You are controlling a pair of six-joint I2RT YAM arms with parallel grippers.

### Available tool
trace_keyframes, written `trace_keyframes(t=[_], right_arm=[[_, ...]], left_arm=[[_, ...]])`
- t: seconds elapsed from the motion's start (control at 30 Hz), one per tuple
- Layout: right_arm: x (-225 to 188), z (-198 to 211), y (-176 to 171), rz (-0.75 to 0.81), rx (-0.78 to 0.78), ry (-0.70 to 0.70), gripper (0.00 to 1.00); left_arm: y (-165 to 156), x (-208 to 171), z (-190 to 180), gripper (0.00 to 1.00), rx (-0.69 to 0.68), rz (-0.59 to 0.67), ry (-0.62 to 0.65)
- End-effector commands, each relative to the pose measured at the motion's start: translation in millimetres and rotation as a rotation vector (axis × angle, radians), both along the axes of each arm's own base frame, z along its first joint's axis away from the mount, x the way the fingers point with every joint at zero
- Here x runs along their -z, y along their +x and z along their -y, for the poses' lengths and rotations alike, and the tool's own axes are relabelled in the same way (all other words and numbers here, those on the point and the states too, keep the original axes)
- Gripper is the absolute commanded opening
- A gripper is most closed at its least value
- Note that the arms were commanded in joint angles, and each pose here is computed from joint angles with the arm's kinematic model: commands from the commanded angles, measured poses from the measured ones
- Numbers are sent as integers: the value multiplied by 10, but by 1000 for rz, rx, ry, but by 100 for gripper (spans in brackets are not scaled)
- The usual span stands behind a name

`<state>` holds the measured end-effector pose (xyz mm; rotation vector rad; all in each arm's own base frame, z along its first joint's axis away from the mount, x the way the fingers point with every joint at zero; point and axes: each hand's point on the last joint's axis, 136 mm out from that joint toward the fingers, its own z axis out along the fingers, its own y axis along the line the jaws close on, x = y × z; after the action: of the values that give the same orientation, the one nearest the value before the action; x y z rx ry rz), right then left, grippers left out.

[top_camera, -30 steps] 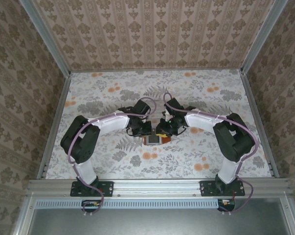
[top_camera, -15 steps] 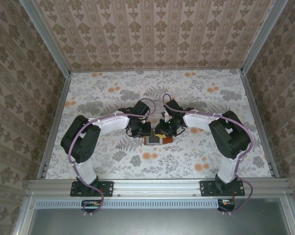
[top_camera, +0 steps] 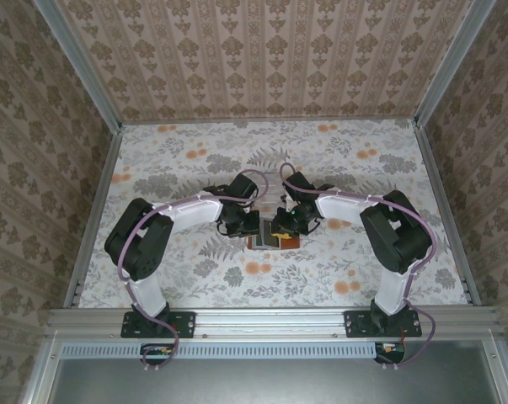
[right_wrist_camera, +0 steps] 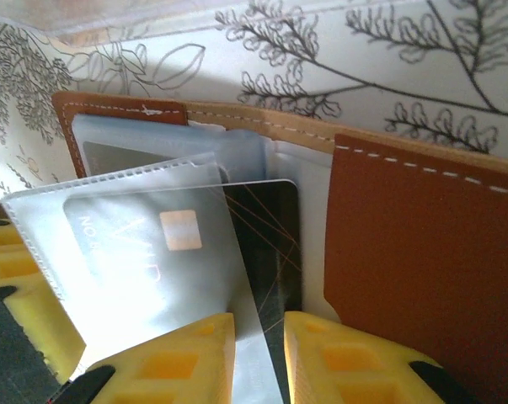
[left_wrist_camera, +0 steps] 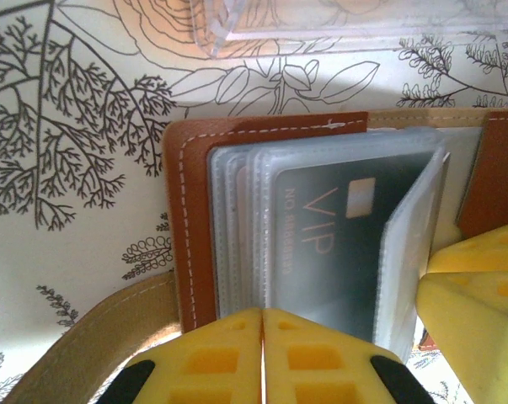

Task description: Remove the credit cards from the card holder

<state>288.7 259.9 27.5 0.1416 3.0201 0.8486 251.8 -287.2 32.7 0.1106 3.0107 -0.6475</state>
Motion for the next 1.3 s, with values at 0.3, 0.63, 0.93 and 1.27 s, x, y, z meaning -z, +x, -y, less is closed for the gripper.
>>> trace_keyframes(t=[0.3, 0.63, 0.93, 1.27], right_arm=[[-243, 53, 49, 42, 6, -7, 26], [-162, 79, 48, 28, 14, -2, 26], [-61, 107, 37, 16, 18, -3, 27], [33, 12, 48, 0, 25, 98, 25]], left_arm=[[62, -256, -35, 10, 1, 46, -2], [84, -221, 117, 13, 27, 30, -23], [50, 85, -3, 17, 42, -13, 75], [-54, 221, -149, 19, 49, -44, 141]])
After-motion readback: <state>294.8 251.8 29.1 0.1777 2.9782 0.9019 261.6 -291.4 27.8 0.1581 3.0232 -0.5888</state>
